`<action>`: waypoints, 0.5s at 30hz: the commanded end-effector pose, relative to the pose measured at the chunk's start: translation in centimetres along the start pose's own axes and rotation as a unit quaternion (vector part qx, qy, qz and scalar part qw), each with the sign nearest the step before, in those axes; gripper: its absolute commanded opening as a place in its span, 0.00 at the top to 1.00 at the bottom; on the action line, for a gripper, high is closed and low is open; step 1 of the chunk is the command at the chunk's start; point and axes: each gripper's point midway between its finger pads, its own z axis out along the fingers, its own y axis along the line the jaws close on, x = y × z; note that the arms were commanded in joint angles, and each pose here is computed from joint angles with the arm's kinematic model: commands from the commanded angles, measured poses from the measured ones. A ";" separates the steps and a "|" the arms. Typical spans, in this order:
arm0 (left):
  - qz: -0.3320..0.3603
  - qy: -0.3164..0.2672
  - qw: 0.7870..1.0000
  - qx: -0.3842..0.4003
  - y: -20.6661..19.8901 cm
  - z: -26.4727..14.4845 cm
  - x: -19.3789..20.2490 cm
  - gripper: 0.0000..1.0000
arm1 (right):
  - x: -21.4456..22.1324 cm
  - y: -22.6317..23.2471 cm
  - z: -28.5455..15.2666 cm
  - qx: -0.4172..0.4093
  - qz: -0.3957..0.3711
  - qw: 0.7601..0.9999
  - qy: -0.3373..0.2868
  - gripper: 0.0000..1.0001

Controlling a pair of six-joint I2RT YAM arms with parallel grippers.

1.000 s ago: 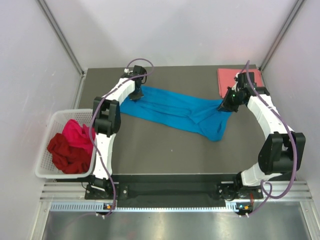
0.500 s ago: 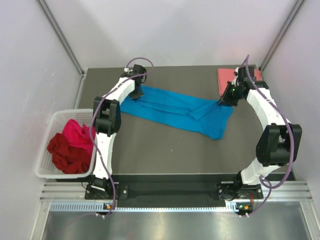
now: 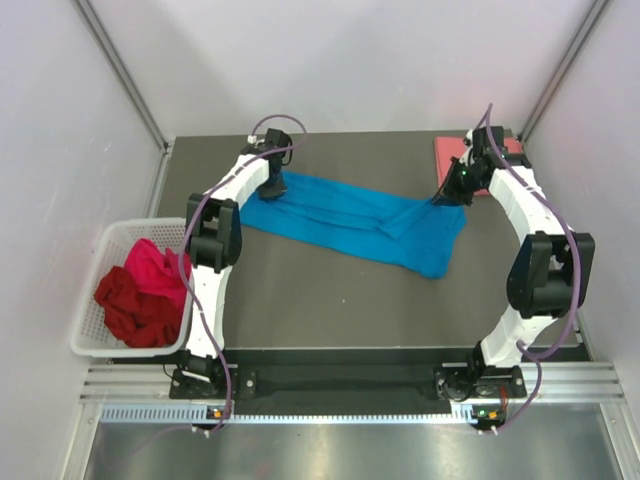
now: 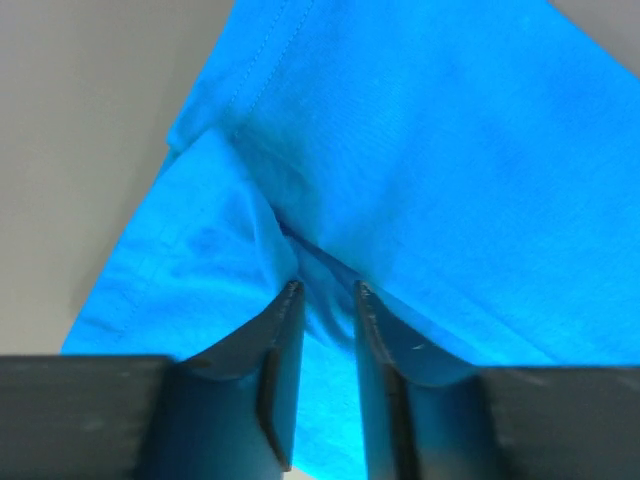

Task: Fold and stack the t-shirts
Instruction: Fold the tshirt

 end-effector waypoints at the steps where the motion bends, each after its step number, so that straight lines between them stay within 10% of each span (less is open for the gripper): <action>1: -0.018 -0.032 0.999 0.010 -0.1 -1.4 -2.5 0.65 | -2.5 -1.1 -0.6 0.003 -0.001 1.000 -0.029 1.00; 15: -0.072 -0.099 0.992 0.030 2.2 -7.6 -6.5 0.47 | -4.5 -3.5 1.1 0.019 0.031 0.999 -0.030 0.99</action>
